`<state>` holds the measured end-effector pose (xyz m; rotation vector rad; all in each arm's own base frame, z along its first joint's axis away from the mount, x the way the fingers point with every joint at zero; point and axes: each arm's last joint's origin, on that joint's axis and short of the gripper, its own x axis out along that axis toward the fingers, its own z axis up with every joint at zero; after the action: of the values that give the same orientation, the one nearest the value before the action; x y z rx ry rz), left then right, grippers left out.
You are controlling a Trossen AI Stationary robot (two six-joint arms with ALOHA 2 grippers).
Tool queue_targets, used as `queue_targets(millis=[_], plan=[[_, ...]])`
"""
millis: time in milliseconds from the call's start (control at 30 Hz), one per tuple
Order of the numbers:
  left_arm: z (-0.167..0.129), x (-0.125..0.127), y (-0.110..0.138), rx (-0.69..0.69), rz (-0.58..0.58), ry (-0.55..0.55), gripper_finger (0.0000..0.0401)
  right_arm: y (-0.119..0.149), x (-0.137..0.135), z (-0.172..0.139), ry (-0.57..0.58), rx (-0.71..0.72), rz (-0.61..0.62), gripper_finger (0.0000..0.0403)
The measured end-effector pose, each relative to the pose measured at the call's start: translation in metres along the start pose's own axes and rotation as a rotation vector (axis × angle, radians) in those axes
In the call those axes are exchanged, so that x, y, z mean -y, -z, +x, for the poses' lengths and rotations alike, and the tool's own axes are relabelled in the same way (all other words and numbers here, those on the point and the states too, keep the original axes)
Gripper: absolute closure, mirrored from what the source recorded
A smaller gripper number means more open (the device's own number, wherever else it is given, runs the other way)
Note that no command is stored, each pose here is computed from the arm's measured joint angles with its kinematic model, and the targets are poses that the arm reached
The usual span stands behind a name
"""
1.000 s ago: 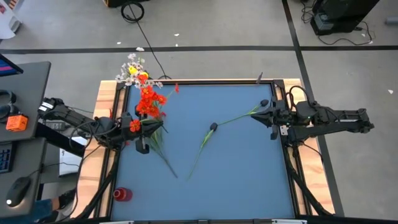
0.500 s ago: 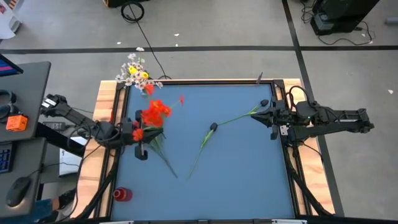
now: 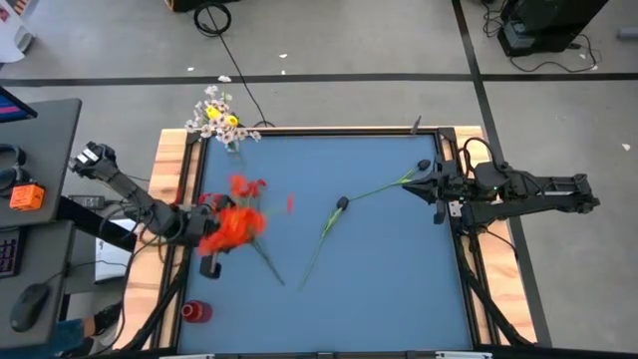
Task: Sort flowers into vase by color
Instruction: Put the right red flowers into the red vase
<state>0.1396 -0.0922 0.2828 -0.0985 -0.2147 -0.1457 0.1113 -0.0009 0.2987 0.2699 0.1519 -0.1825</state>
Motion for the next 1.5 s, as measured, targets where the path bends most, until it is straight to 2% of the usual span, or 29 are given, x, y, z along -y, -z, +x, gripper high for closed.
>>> queue_targets(millis=[200,333,467,600,767,933,1300,1500], plan=[[-0.017,0.020,-0.010,0.030,-0.118,0.283,0.0398,0.000,0.000,0.000,0.000,0.000,0.000,0.0384],[-0.034,0.034,-0.016,0.030,-0.202,0.520,0.0397,0.000,0.000,0.000,0.000,0.000,0.000,0.0384],[-0.050,0.048,-0.014,-0.045,-0.247,0.723,0.0397,0.000,0.000,0.000,0.000,0.000,0.000,0.0384],[-0.062,0.058,-0.010,-0.131,-0.275,0.839,0.0397,0.000,0.000,0.000,0.000,0.000,0.000,0.0384],[-0.074,0.064,-0.010,-0.146,-0.249,0.918,0.0397,0.000,0.000,0.000,0.000,0.000,0.000,0.0384],[-0.085,0.058,-0.005,-0.156,-0.216,0.920,0.0397,0.000,0.000,0.000,0.000,0.000,0.000,0.0384],[-0.104,0.042,0.042,-0.151,-0.296,0.913,0.0397,0.000,0.000,0.000,0.001,0.000,0.000,0.0384],[-0.108,0.039,0.057,-0.149,-0.305,0.914,0.0397,0.000,0.000,0.000,0.000,0.000,0.000,0.0384]])
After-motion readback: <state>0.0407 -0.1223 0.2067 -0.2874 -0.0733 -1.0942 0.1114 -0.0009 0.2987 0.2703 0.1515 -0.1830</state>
